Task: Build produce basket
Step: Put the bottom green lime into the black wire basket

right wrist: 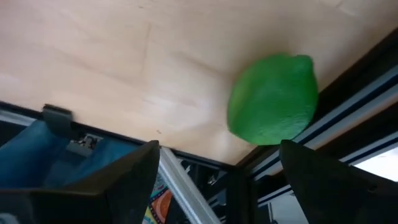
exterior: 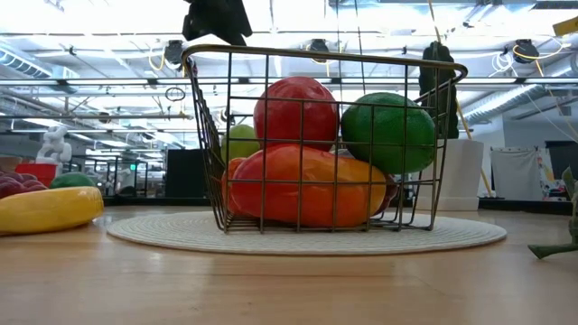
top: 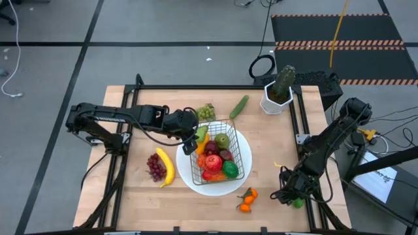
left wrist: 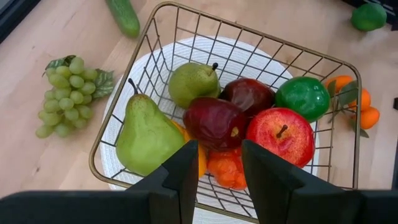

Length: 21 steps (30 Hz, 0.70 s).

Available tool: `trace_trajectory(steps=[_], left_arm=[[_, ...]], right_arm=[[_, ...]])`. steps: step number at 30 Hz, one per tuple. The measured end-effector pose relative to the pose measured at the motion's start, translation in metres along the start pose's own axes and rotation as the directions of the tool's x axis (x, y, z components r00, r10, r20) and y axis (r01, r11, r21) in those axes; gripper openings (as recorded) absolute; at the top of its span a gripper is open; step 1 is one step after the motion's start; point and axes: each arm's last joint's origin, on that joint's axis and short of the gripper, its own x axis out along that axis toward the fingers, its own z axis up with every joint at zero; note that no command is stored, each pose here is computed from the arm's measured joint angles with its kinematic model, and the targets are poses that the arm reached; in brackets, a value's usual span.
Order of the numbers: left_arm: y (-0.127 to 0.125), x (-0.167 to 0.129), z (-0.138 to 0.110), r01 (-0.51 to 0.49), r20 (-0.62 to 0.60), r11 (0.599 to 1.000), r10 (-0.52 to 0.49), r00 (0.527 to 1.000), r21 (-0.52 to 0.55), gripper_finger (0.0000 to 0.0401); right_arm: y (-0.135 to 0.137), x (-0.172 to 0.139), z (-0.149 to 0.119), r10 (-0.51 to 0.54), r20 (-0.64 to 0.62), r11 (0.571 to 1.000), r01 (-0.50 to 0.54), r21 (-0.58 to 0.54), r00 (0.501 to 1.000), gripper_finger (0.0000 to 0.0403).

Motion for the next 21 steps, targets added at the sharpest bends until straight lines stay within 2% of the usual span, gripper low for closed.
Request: trace_trajectory(steps=[11, 21], left_arm=[[0.0, 0.0, 0.001, 0.003, 0.005, 1.0, -0.003, 1.0, -0.002, 0.0122], [0.0, 0.0, 0.001, -0.004, 0.009, 1.0, 0.004, 1.0, -0.001, 0.0122]], right_arm=[[-0.01, 0.0, 0.006, -0.098, 0.059, 0.995, 0.099, -0.007, 0.993, 0.0325], [-0.017, 0.015, 0.019, -0.078, 0.024, 0.996, 0.079, -0.044, 0.997, 0.0325]])
